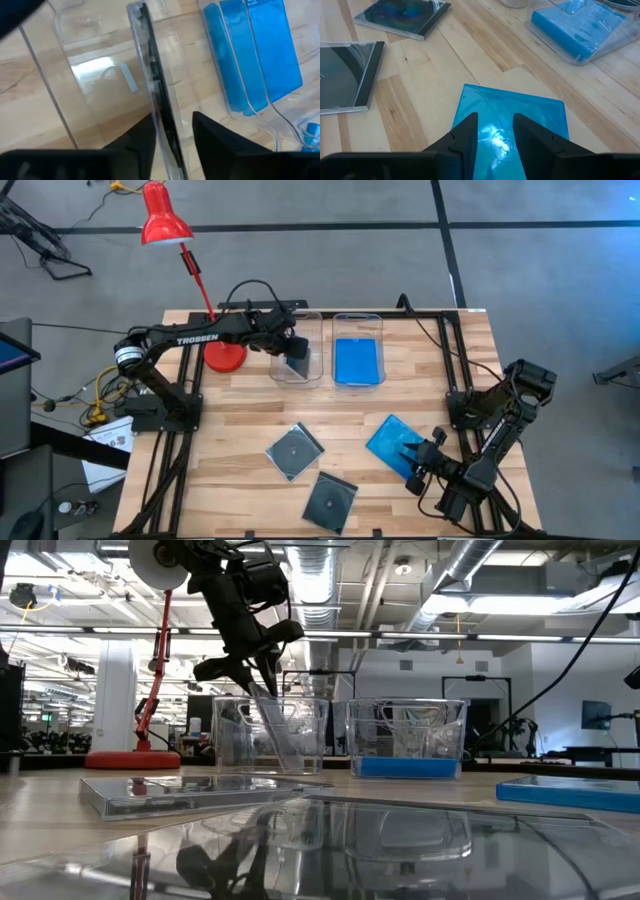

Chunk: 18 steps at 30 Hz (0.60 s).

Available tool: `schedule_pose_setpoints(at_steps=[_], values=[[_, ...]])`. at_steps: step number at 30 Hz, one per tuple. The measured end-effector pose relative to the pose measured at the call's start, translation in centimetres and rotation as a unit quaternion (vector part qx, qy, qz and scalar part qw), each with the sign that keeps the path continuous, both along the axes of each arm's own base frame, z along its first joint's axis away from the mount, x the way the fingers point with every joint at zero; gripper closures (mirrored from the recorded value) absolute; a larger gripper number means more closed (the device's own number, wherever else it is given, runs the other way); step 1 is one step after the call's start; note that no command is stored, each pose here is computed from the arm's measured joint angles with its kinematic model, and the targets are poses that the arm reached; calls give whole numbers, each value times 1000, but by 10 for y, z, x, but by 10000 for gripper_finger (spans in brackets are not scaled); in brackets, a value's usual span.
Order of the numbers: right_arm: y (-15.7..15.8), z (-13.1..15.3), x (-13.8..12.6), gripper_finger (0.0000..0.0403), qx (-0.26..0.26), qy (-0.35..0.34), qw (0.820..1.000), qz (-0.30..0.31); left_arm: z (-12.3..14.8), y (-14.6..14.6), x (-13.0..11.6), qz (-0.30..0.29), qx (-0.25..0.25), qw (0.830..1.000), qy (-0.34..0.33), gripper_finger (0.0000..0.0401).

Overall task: Pick & place jewel cases by type
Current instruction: Put the top right black cd case into the left transparent bin

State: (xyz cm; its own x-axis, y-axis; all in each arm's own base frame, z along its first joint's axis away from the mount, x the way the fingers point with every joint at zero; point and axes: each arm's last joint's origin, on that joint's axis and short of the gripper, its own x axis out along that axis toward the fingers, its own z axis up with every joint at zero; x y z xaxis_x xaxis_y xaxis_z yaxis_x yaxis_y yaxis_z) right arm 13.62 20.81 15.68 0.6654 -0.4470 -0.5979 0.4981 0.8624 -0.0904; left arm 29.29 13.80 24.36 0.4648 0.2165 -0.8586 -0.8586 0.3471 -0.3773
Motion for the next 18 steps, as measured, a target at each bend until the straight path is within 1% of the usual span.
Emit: schedule_pose_setpoints(at_steps=[3,7,18], values=[[0,0,0,285,0,0,1000,0,0,0,0,0,0,1000,0,254],[0,0,0,285,0,0,1000,0,0,0,0,-5,2,1000,1,234],[0,0,0,285,0,0,1000,0,-1,0,-1,-3,10,1000,12,230]])
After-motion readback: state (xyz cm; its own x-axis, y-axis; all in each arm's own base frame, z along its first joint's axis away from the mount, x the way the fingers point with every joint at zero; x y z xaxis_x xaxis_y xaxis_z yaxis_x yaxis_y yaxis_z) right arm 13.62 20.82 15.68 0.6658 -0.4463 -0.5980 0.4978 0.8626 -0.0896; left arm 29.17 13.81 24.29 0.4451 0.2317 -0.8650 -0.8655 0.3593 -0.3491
